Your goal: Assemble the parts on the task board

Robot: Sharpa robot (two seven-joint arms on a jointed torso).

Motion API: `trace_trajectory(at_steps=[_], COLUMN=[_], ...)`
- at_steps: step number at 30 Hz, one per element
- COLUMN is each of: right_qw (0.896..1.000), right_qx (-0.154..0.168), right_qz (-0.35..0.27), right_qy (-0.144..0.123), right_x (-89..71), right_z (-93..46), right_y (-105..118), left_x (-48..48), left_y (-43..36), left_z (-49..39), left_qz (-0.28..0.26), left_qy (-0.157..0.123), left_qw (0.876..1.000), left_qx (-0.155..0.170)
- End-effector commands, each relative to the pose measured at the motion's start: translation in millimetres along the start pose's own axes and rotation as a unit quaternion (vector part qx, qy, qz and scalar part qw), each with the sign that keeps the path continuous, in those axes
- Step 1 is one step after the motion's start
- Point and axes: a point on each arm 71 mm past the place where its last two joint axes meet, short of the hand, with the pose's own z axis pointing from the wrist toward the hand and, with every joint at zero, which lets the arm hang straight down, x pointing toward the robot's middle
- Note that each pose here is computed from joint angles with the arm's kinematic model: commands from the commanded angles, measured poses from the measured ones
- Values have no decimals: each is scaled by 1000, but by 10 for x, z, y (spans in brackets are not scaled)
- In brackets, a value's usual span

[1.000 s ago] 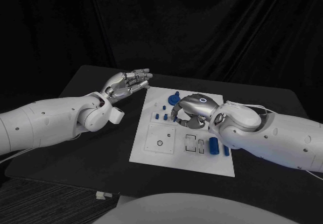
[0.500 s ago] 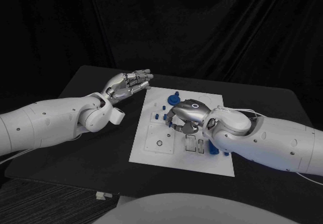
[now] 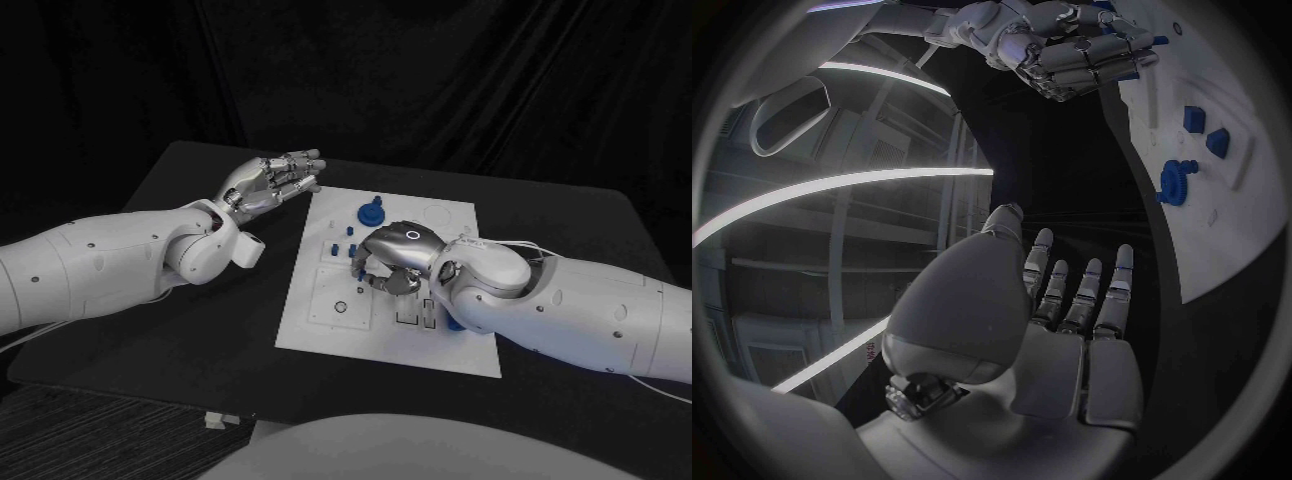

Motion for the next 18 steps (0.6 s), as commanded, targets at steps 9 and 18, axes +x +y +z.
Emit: trace_trajectory(at_steps=[9,18], right_qw=[1000,1000], right_qx=[8,9], right_qz=[2,5], right_qy=[9,13], right_x=[82,112], right_z=[2,-5], right_y=[18,22], left_x=[2,15], left_y=[-129,-119], left_z=[-32,-29], left_qz=[-9,-11], left_qy=[3,5], left_qw=[995,995], left_qx=[104,102])
